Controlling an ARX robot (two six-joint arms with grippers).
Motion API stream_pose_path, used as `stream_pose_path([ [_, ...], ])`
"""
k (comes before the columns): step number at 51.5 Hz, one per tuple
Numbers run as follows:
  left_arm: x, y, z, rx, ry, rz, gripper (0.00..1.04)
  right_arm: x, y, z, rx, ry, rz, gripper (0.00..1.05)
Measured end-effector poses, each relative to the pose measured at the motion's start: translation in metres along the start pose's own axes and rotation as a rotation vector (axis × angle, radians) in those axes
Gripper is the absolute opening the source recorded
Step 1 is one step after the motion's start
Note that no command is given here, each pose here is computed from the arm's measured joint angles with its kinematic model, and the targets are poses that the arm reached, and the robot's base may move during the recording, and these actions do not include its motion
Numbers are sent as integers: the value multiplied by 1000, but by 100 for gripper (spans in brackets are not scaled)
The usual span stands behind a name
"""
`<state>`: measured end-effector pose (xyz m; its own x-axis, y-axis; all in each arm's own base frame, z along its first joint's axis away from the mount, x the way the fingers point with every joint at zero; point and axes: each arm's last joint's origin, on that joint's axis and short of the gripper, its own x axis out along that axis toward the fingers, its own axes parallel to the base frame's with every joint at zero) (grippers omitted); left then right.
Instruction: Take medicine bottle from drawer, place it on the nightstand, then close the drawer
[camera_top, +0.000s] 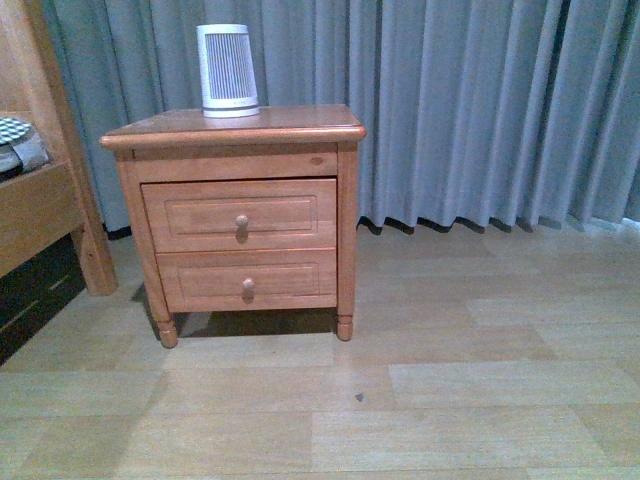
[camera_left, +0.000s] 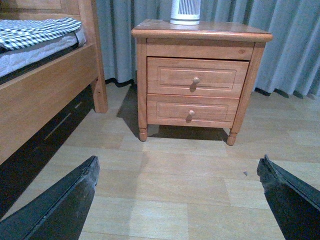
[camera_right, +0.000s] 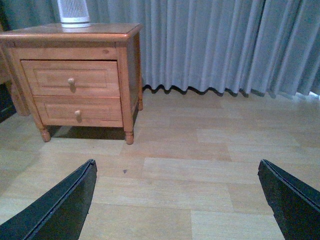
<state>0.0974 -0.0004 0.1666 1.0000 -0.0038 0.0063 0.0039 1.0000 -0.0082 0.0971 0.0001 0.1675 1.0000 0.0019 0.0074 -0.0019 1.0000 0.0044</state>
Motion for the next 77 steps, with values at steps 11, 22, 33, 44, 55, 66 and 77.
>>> stream_pose_path([
  [11,0,0,0,0,0,0,98,0,0,0,0,0,0,98],
  [22,0,0,0,0,0,0,98,0,0,0,0,0,0,98],
  [33,0,0,0,0,0,0,98,0,0,0,0,0,0,98],
  [44,0,0,0,0,0,0,98,0,0,0,0,0,0,98],
  [55,0,0,0,0,0,0,98,0,0,0,0,0,0,98],
  [66,0,0,0,0,0,0,98,0,0,0,0,0,0,98],
  [77,0,0,0,0,0,0,98,0,0,0,0,0,0,98],
])
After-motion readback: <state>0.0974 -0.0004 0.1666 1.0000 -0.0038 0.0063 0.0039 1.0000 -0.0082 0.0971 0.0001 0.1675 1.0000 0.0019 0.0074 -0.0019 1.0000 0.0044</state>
